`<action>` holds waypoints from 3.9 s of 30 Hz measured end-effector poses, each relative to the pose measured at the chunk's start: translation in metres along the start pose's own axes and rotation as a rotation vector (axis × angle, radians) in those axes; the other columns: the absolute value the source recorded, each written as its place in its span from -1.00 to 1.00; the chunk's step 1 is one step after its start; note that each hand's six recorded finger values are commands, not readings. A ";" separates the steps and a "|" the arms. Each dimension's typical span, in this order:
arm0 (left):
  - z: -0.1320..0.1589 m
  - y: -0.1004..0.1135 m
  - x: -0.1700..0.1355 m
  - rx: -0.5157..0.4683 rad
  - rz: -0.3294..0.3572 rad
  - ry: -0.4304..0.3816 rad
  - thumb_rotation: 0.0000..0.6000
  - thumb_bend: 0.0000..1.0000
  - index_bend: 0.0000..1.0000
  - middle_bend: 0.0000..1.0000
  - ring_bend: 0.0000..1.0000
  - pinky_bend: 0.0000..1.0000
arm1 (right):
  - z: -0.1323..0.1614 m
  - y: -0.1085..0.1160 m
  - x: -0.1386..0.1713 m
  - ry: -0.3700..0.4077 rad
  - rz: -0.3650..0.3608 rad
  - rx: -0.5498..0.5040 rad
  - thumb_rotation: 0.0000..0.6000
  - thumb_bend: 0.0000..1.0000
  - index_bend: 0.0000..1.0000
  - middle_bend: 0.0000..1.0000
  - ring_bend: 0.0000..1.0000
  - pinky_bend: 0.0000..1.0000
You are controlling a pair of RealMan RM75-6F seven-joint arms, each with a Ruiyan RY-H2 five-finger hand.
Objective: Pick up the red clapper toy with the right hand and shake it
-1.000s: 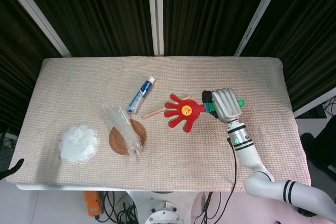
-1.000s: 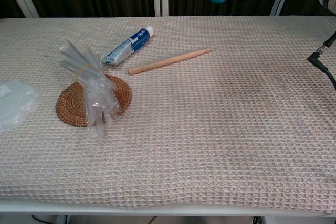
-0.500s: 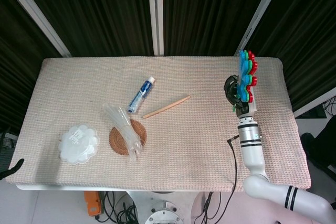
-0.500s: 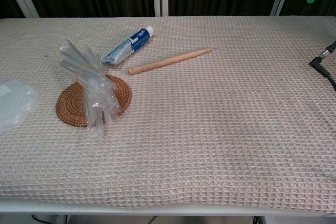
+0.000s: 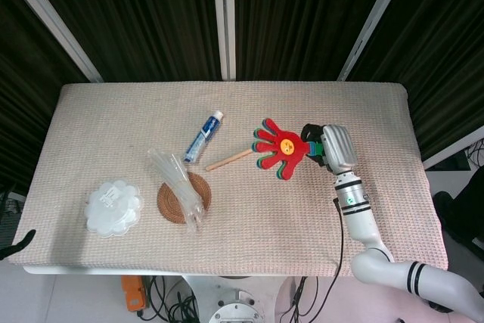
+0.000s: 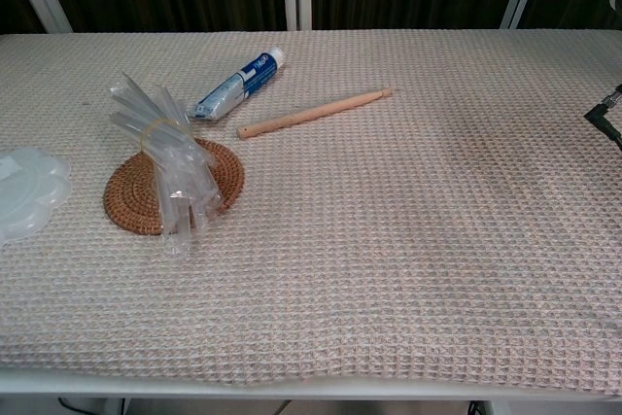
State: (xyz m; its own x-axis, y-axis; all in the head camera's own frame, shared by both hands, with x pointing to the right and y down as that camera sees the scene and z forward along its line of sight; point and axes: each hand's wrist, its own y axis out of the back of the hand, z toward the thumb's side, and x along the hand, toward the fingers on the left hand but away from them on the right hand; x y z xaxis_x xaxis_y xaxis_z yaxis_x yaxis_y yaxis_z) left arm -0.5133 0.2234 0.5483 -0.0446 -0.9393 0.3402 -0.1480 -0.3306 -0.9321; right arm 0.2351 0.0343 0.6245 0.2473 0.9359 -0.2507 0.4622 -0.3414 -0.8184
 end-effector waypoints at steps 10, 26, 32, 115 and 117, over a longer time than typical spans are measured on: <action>0.001 0.002 0.000 -0.007 0.001 -0.005 1.00 -0.58 -0.89 -0.82 -1.00 -0.74 | -0.009 -0.016 0.003 -0.013 0.128 0.440 1.00 0.80 1.00 1.00 1.00 1.00; 0.001 0.000 0.000 -0.008 0.003 -0.007 1.00 -0.58 -0.89 -0.82 -1.00 -0.74 | -0.004 0.002 -0.001 -0.148 0.031 -0.662 1.00 0.79 1.00 1.00 1.00 1.00; 0.001 0.001 0.000 -0.006 0.005 -0.007 1.00 -0.58 -0.89 -0.82 -1.00 -0.75 | -0.007 -0.006 0.001 -0.169 0.056 -0.711 1.00 0.81 1.00 1.00 1.00 1.00; 0.001 0.005 -0.003 0.084 0.012 0.020 1.00 -0.58 -0.89 -0.82 -1.00 -0.75 | -0.135 0.058 0.229 -0.197 0.037 0.525 1.00 -0.89 -1.00 -1.00 -1.00 -1.00; 0.001 0.005 -0.002 0.104 0.012 0.023 1.00 -0.58 -0.89 -0.82 -1.00 -0.75 | -0.139 0.059 0.237 -0.202 0.034 0.532 1.00 -0.88 -1.00 -1.00 -1.00 -1.00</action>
